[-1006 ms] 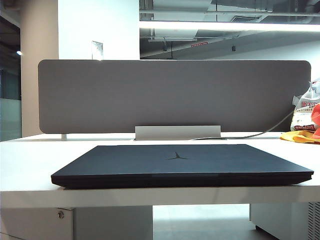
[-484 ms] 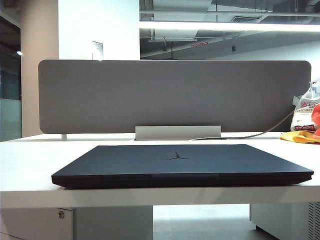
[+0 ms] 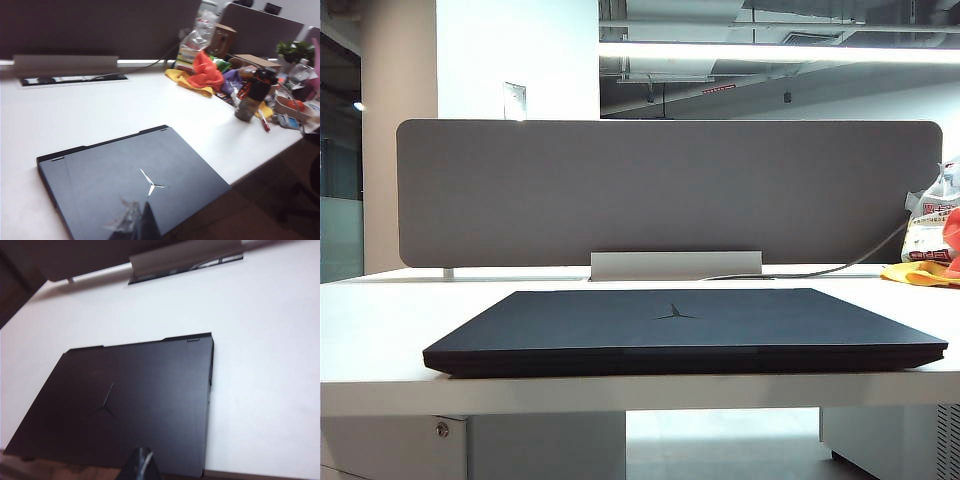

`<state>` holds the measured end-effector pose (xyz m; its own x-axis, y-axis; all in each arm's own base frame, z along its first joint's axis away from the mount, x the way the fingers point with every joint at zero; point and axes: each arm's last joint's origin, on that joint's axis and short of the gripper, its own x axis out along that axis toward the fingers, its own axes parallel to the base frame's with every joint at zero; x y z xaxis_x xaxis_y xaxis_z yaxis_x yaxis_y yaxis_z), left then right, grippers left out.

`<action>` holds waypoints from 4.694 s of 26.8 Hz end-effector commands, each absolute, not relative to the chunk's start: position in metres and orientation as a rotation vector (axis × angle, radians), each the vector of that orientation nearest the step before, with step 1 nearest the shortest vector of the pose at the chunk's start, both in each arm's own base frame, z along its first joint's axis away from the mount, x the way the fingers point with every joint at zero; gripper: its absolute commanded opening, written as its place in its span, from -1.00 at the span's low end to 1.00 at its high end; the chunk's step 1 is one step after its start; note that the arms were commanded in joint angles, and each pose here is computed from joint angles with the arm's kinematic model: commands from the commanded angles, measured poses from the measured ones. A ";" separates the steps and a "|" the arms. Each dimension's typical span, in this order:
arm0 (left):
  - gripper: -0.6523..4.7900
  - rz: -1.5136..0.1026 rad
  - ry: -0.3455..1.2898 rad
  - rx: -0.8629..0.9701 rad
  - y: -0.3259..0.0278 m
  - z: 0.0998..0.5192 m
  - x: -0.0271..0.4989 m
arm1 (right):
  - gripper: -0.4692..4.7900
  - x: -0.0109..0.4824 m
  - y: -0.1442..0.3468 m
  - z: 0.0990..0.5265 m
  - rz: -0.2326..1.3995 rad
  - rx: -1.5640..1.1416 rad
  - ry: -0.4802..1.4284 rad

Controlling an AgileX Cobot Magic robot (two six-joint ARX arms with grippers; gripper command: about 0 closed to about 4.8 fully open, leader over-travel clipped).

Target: Open the lid of the laptop and use the keypad to enter the password "123".

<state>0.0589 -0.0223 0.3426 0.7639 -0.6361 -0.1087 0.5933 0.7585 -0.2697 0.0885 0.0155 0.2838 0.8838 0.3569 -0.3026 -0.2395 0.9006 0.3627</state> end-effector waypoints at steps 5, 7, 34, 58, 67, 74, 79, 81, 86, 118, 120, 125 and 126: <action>-0.78 -0.706 0.205 -0.152 -0.023 0.366 0.055 | -0.84 0.108 0.027 0.288 0.393 0.305 0.468; -0.78 -0.710 0.197 -0.140 -0.023 0.373 0.054 | -0.84 0.113 0.032 0.289 0.423 0.298 0.499; -0.78 -0.791 0.192 -0.119 -0.024 0.386 0.046 | 0.23 0.195 0.134 0.233 0.746 0.443 0.927; -0.78 -0.772 0.195 -0.118 -0.024 0.386 0.047 | 0.24 0.165 0.158 0.167 0.764 0.858 0.907; -0.78 -0.802 0.205 -0.130 -0.024 0.385 0.047 | 0.24 0.156 0.164 0.164 0.569 0.960 0.788; -0.78 -0.837 0.215 -0.151 -0.025 0.385 0.046 | 0.24 0.154 0.167 0.161 0.481 1.064 0.806; -0.78 -0.864 0.242 -0.158 -0.026 0.384 0.051 | 0.24 0.154 0.170 0.151 0.426 1.098 0.855; -0.78 -0.866 0.251 -0.146 -0.027 0.383 0.053 | 0.24 0.154 0.173 0.147 0.406 1.119 0.869; -0.78 -0.864 0.294 -0.143 -0.028 0.380 0.059 | 0.24 0.156 0.180 0.141 0.431 1.160 0.860; -0.78 -0.889 0.528 -0.064 -0.041 0.360 0.081 | -0.63 0.185 0.194 0.136 0.425 1.259 0.665; -0.78 -0.890 0.528 -0.062 -0.041 0.360 0.081 | -0.64 0.185 0.194 0.137 0.435 1.256 0.656; -0.78 -0.891 0.541 -0.060 -0.041 0.359 0.080 | -0.78 0.185 0.193 0.142 0.468 1.200 0.618; -0.78 -0.891 0.547 -0.061 -0.041 0.359 0.080 | -0.78 0.186 0.192 0.145 0.480 1.181 0.596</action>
